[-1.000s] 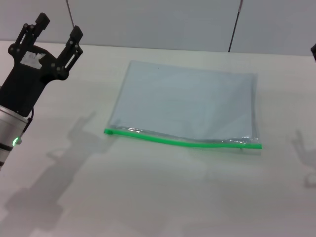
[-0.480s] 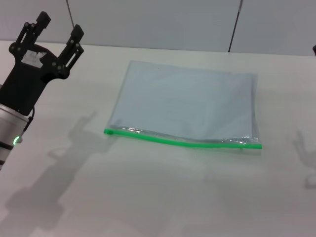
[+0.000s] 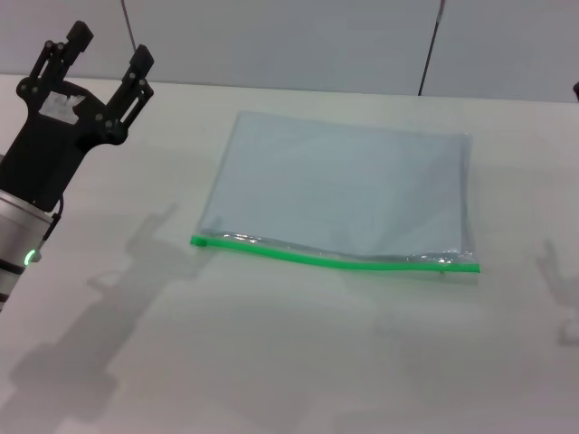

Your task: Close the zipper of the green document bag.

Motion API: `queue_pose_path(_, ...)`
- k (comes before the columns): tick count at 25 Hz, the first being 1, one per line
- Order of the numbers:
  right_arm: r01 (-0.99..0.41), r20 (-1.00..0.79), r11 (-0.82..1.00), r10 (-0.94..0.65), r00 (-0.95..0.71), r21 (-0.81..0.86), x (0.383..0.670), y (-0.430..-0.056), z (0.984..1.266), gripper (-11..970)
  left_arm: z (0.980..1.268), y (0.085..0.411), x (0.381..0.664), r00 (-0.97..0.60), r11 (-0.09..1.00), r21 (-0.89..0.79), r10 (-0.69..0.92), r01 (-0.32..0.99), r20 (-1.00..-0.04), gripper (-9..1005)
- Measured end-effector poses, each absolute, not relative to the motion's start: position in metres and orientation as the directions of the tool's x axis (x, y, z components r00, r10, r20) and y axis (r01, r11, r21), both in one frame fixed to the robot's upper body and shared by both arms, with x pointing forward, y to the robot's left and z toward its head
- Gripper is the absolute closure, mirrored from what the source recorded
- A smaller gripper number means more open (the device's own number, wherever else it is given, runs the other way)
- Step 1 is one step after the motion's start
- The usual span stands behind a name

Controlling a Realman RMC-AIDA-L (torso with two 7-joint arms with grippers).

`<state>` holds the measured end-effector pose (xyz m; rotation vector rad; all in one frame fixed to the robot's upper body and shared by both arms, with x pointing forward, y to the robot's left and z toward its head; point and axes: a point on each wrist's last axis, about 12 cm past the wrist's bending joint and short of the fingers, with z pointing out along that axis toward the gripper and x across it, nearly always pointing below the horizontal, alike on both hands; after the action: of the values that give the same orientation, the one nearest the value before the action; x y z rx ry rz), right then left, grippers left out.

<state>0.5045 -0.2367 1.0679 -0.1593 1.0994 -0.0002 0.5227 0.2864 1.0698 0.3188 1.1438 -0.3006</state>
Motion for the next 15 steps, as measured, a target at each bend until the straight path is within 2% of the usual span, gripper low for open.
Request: queue_pose_path(15,-0.104,-0.874,0.984,-0.075,0.481,-0.141,0.5017,-0.2333,1.0701,105,1.069,0.2859,0.5218,0.38,0.912,0.096,-0.069,0.398,-0.922,237)
